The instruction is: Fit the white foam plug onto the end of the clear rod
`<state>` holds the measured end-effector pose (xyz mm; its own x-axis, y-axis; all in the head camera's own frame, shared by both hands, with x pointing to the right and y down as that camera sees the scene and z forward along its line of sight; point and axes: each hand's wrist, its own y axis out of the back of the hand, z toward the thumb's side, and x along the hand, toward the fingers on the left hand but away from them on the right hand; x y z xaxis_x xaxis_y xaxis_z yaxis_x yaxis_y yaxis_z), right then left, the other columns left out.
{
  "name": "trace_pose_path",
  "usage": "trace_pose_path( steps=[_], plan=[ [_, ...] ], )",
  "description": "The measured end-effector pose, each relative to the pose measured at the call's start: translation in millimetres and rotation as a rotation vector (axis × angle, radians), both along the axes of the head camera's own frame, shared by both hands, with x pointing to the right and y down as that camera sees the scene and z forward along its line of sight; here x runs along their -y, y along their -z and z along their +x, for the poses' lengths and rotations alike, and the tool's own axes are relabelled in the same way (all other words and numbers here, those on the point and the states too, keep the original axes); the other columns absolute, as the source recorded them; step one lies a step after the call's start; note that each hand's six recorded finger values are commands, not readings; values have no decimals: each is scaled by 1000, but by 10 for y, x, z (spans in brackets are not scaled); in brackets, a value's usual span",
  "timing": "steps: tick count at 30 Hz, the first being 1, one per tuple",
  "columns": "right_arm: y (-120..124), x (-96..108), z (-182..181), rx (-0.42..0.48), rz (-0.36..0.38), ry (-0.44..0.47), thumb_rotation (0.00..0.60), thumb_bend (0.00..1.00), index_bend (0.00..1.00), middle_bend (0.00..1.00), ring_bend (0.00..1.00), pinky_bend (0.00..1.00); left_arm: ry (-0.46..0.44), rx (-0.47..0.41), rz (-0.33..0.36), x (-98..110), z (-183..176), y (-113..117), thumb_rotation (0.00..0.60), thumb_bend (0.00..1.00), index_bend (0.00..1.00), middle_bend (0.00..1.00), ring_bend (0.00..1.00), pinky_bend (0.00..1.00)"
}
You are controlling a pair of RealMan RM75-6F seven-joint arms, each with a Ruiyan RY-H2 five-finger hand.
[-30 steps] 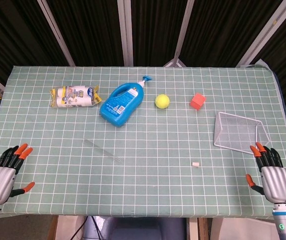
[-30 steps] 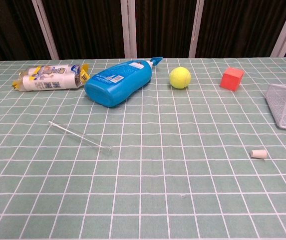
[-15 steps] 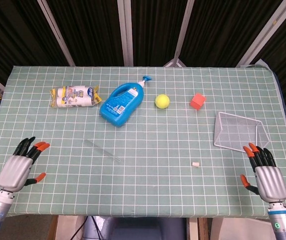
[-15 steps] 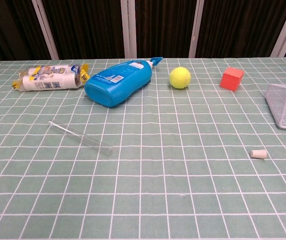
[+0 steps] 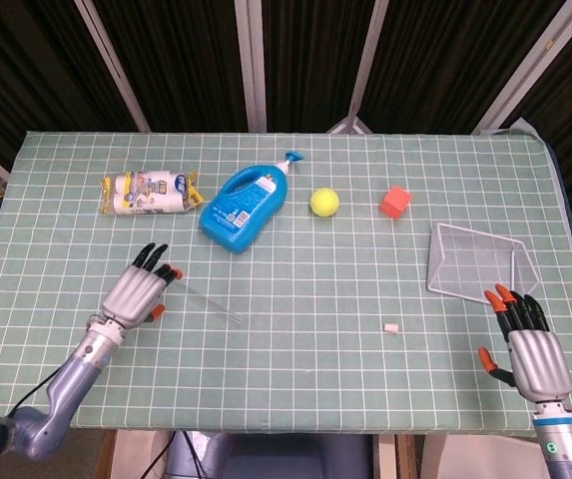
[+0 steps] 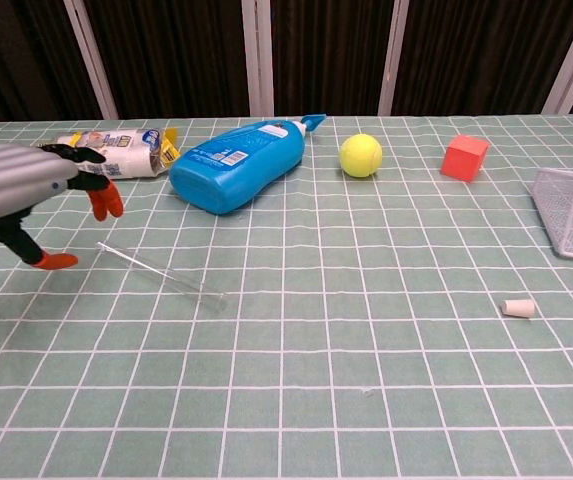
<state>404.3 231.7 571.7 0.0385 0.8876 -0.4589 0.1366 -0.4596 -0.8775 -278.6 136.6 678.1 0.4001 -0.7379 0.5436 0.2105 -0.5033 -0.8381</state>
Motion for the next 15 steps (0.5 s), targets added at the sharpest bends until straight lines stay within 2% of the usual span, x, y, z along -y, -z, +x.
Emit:
trace_pose_path(
  steps=[6,15],
  plan=[
    [2,8,3,6,3,-3,600,392,0,0,0,0,-38,32,-17,69,216,-278,600,362,329,378,17,0],
    [1,14,12,18,1,-14,600,393,0,0,0,0,-50,49,-31,105,377,-472,600,416,375,417,26,0]
  ],
)
